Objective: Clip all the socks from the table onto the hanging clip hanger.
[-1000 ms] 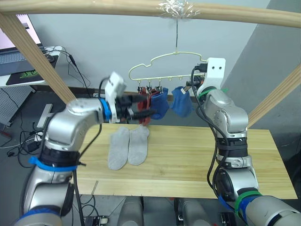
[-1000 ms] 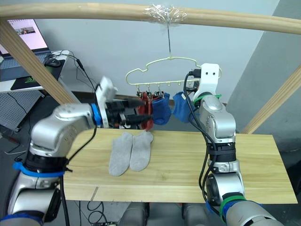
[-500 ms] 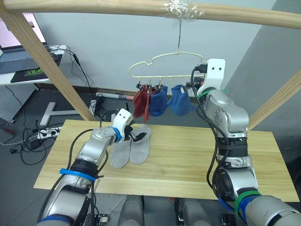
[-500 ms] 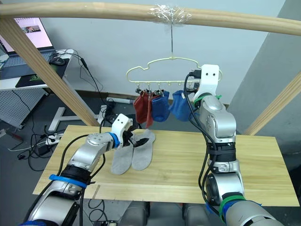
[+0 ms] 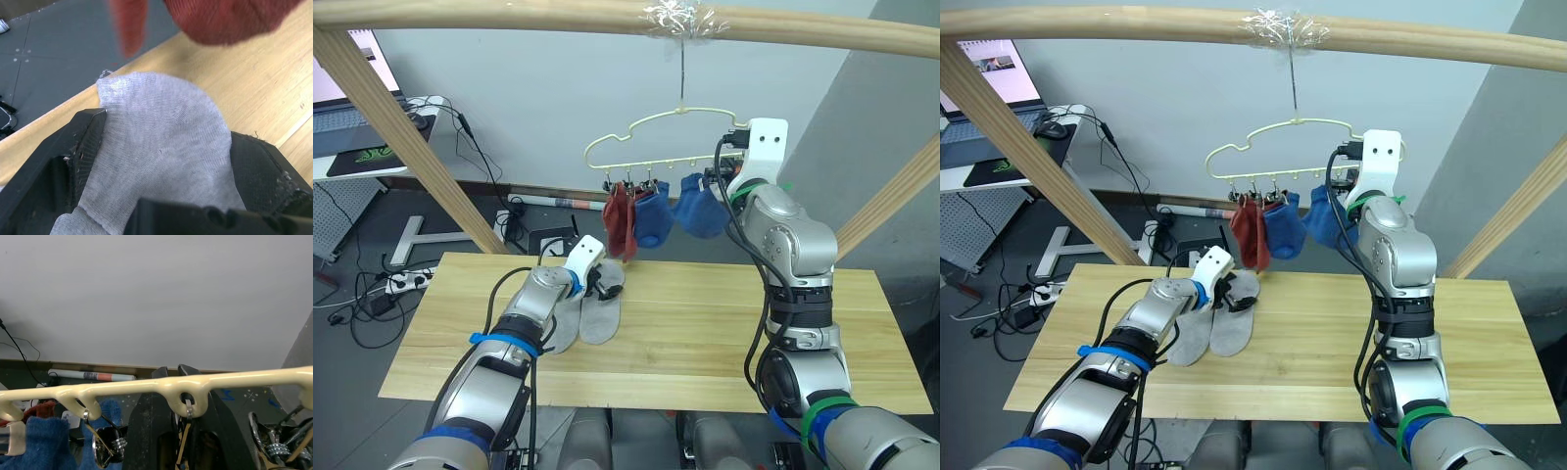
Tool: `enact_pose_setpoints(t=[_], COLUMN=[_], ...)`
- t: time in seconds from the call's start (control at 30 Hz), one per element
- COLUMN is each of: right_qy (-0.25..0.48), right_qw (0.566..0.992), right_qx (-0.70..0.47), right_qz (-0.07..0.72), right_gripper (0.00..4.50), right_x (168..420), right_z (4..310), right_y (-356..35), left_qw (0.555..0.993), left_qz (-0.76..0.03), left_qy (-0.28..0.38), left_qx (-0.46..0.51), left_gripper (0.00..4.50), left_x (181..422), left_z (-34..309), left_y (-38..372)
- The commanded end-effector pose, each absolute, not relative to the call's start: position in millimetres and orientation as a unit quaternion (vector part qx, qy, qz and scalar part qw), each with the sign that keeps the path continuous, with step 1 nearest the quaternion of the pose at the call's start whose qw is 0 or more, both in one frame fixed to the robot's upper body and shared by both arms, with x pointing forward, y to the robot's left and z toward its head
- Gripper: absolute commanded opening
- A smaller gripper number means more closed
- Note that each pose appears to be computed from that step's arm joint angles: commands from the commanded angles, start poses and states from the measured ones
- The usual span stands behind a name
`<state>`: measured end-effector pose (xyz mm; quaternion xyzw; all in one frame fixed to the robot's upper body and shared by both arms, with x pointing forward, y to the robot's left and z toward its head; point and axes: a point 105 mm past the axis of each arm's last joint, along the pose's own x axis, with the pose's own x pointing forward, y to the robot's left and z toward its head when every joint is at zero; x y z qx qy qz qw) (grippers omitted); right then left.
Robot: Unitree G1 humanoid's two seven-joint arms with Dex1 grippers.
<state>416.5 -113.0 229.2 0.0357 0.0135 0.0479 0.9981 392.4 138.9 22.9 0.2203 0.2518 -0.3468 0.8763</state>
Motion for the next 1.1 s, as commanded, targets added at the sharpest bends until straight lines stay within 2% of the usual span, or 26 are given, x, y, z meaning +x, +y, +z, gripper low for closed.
enact_pose_setpoints(t=[0.03, 0.13, 0.57, 0.7, 0.83, 0.97, 1.1], right_qy=[-0.036, -0.035, -0.036, -0.036, -0.035, -0.033, -0.026], right_qw=[0.997, 0.997, 0.997, 0.997, 0.997, 0.996, 0.994], right_qx=[0.037, 0.036, 0.036, 0.036, 0.04, 0.052, 0.086], right_qz=[0.052, 0.052, 0.05, 0.05, 0.051, 0.059, 0.067], right_gripper=[0.05, 0.05, 0.05, 0.05, 0.05, 0.05, 0.05], right_x=[410.3, 410.5, 410.4, 410.8, 410.7, 409.8, 408.4], right_z=[257.2, 257.1, 256.8, 257.1, 257.9, 260.6, 262.8], right_y=[-110.8, -110.9, -111.9, -112.7, -112.1, -108.2, -104.2], left_qw=[0.867, 0.867, 0.865, 0.863, 0.862, 0.859, 0.851], left_qz=[-0.358, -0.366, -0.381, -0.396, -0.434, -0.479, -0.507], left_qy=[0.26, 0.259, 0.253, 0.248, 0.228, 0.174, 0.136], left_qx=[0.228, 0.217, 0.206, 0.191, 0.132, 0.043, -0.002], left_gripper=[4.47, 3.88, 0.03, 0.01, 0.01, 0.01, 0.01], left_x=[386.5, 385.9, 384.8, 381.5, 375.6, 370.5, 366.8], left_z=[15.0, 16.0, 19.3, 21.0, 37.7, 78.2, 111.8], left_y=[135.6, 132.0, 124.8, 117.3, 100.5, 74.4, 50.8])
